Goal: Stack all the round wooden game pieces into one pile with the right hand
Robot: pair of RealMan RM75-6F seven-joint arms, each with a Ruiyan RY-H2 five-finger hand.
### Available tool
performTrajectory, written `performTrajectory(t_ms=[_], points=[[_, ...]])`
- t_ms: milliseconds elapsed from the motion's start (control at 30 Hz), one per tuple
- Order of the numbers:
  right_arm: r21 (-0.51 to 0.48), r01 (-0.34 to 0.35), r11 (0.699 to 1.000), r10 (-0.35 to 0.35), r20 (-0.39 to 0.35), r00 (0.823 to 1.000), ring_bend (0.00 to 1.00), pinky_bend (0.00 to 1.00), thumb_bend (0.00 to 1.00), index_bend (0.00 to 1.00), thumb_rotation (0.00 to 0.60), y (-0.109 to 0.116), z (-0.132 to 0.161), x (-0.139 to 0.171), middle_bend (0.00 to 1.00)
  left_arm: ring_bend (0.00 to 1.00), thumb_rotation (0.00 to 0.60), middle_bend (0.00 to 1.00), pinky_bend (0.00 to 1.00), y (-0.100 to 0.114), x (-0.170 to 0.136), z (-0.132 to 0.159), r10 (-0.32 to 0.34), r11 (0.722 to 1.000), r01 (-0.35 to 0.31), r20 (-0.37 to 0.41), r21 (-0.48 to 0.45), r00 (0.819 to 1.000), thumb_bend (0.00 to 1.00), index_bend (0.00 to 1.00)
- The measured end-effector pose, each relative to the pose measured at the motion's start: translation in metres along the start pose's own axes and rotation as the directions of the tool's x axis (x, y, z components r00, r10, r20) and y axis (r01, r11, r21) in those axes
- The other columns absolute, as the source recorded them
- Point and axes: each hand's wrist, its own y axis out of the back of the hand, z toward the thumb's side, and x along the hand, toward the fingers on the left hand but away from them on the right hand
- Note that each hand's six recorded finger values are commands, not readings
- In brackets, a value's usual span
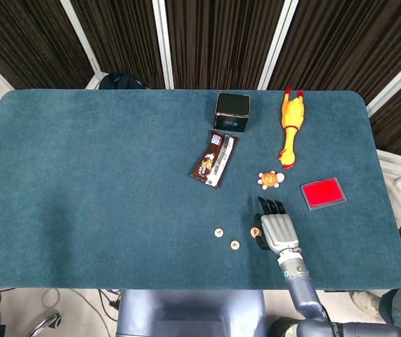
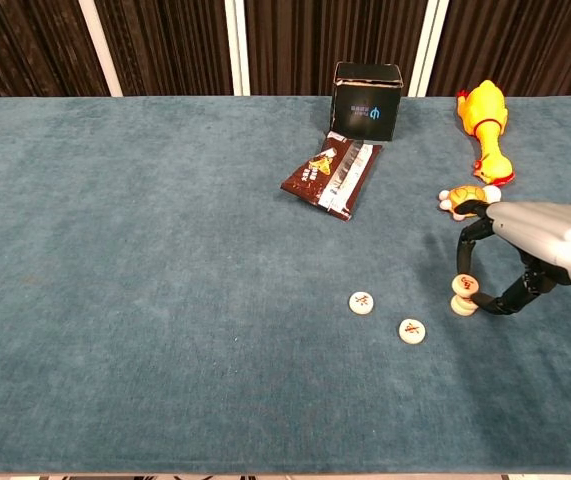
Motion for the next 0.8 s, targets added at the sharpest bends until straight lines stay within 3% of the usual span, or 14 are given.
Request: performTrajectory(t_ms=[800], points=[[0.011, -0.009, 1.000, 0.009, 0.022, 1.000, 0.00, 0.00, 0.42, 0.50, 0.600, -0.0086, -0.0084, -0.0007, 0.00, 0.00, 0.600, 0.00, 0.05, -0.0002, 0.0000, 0.0001, 0.000, 1.000, 0.000, 0.002, 0.007, 1.000, 0.19, 0.12]])
